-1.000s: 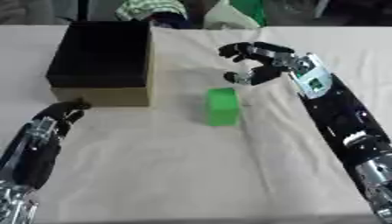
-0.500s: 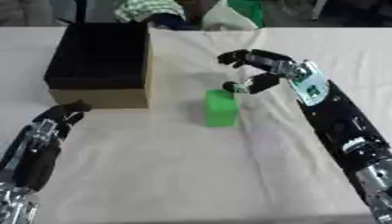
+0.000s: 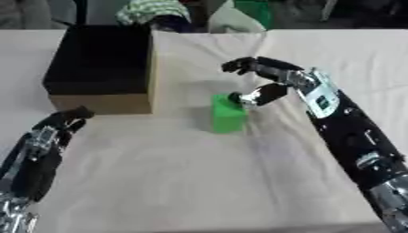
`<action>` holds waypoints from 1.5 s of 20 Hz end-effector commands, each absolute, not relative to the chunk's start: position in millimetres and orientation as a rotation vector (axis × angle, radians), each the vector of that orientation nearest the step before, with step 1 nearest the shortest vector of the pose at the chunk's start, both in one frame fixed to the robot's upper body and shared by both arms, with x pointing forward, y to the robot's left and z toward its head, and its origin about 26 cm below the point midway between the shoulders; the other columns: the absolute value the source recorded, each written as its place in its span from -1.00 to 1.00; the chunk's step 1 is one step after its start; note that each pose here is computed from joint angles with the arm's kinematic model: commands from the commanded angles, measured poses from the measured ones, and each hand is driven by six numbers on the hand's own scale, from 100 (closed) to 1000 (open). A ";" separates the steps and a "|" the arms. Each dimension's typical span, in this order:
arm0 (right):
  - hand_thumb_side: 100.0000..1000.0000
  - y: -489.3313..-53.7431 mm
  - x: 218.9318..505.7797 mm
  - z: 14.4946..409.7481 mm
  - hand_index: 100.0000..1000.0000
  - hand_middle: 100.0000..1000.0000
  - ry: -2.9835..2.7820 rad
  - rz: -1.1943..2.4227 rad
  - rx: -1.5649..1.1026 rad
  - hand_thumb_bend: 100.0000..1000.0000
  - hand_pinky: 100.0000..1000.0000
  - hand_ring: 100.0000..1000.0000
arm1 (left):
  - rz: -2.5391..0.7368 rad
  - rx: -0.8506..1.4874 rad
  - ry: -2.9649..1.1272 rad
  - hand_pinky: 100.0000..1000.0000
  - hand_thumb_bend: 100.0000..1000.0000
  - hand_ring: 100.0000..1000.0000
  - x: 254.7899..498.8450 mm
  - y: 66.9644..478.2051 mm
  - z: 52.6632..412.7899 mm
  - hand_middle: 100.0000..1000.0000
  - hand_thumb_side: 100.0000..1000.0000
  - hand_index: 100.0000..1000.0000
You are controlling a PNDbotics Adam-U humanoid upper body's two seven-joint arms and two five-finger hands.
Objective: Pick up objects on the table and place them in the box.
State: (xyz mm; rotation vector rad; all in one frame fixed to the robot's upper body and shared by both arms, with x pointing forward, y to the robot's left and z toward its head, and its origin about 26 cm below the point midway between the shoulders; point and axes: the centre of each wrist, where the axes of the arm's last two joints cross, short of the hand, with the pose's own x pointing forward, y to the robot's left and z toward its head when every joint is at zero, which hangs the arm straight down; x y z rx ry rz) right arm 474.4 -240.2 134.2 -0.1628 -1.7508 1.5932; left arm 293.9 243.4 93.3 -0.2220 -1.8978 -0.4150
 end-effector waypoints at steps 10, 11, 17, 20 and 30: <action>0.06 -223.7 467.2 152.7 0.94 0.76 -1.727 2.204 -0.029 -0.44 0.77 0.84 | -0.427 -0.210 -1.909 1.00 -1.00 0.99 294.2 245.2 97.6 0.37 0.64 0.43; 0.06 -221.9 466.3 151.9 0.94 0.76 -1.723 2.213 -0.027 -0.44 0.77 0.84 | -0.428 -0.210 -1.909 1.00 -1.00 0.99 294.2 245.1 97.6 0.37 0.64 0.43; 0.07 -216.3 462.7 147.0 0.94 0.77 -1.691 2.255 -0.025 -0.40 0.77 0.84 | -0.428 -0.209 -1.908 1.00 -1.00 0.99 294.2 245.4 97.6 0.37 0.64 0.44; 0.09 -216.2 461.6 143.4 0.94 0.77 -1.659 2.276 -0.029 -0.38 0.77 0.84 | -0.428 -0.209 -1.908 1.00 -1.00 0.99 294.2 245.6 97.5 0.37 0.64 0.44; 0.09 -212.6 458.7 138.9 0.93 0.76 -1.613 2.321 -0.035 -0.32 0.76 0.84 | -0.431 -0.209 -1.906 1.00 -1.00 0.99 294.1 245.7 97.1 0.37 0.64 0.44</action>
